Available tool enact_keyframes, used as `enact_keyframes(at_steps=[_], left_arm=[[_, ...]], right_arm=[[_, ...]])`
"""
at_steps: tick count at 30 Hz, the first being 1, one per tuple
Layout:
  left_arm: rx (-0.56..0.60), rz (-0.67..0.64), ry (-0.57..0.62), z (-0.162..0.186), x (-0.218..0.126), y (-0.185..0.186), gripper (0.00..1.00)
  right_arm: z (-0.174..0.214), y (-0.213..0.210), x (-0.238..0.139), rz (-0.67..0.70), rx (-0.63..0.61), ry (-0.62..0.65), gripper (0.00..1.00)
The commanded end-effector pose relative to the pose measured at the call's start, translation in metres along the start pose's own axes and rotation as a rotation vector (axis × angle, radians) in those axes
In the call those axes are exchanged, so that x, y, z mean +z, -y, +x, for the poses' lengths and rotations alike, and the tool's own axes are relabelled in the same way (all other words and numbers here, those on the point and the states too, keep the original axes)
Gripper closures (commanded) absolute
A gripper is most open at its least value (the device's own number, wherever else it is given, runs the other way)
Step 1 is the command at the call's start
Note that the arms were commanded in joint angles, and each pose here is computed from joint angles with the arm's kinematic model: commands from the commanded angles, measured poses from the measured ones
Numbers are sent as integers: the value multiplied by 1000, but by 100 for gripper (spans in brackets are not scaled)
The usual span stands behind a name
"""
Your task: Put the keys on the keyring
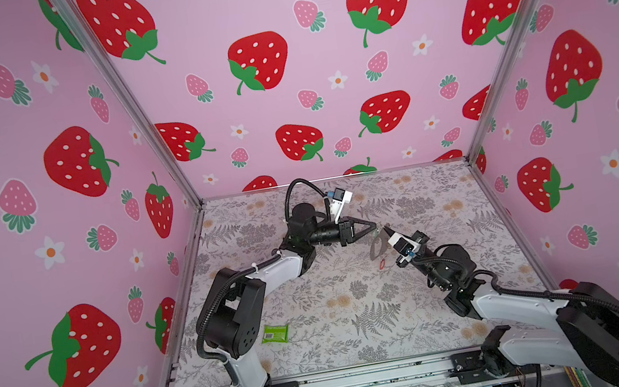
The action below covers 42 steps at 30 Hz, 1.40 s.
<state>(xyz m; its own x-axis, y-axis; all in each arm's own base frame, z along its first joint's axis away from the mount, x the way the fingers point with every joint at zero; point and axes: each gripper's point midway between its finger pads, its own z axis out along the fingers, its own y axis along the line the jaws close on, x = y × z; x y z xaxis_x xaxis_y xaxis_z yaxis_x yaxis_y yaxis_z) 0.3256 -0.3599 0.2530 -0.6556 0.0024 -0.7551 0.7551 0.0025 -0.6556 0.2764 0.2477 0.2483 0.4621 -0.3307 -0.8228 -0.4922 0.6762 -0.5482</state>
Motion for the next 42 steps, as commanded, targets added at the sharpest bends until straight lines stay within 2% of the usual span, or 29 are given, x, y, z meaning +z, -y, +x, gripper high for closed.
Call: enact_keyframes(at_steps=[1,16,22,24,25,28,30,32,34,36,38,42], left_arm=[[27,12,31,-9,1,3,100],[11,20,28,-7,1,1,100],[-8,35,-21,-4,3,-2,100],[-14,33,-42,-3,3,-2,96],[-15,34,-54,-2,2,-3,91],[-8,30,-59,-4,-4,-3,63],[12,12,-47,-6,-11,-5,49],[63,-26,-40,-9,-22,-8,39],[140,-64,-45,-11,-34,-9,36],[239,-106,-63,-12,-46,-8,37],[391,-135,-92,-10,-54,-2,41],[652,-125,-123,-6,-61,13,47]], right_arm=[[-15,4,-1,27,19,64,100],[-27,7,-7,52,40,128,100],[-29,8,-6,60,46,145,100],[-31,8,-6,62,47,159,100],[-31,6,-5,55,49,163,100],[-31,4,-3,38,52,166,100],[-31,4,-3,33,58,171,100],[-30,3,-1,19,67,176,100],[-31,3,1,-2,93,186,100],[-31,2,3,-39,122,200,100],[-32,0,6,-89,153,224,100],[-37,-2,12,-164,196,262,100]])
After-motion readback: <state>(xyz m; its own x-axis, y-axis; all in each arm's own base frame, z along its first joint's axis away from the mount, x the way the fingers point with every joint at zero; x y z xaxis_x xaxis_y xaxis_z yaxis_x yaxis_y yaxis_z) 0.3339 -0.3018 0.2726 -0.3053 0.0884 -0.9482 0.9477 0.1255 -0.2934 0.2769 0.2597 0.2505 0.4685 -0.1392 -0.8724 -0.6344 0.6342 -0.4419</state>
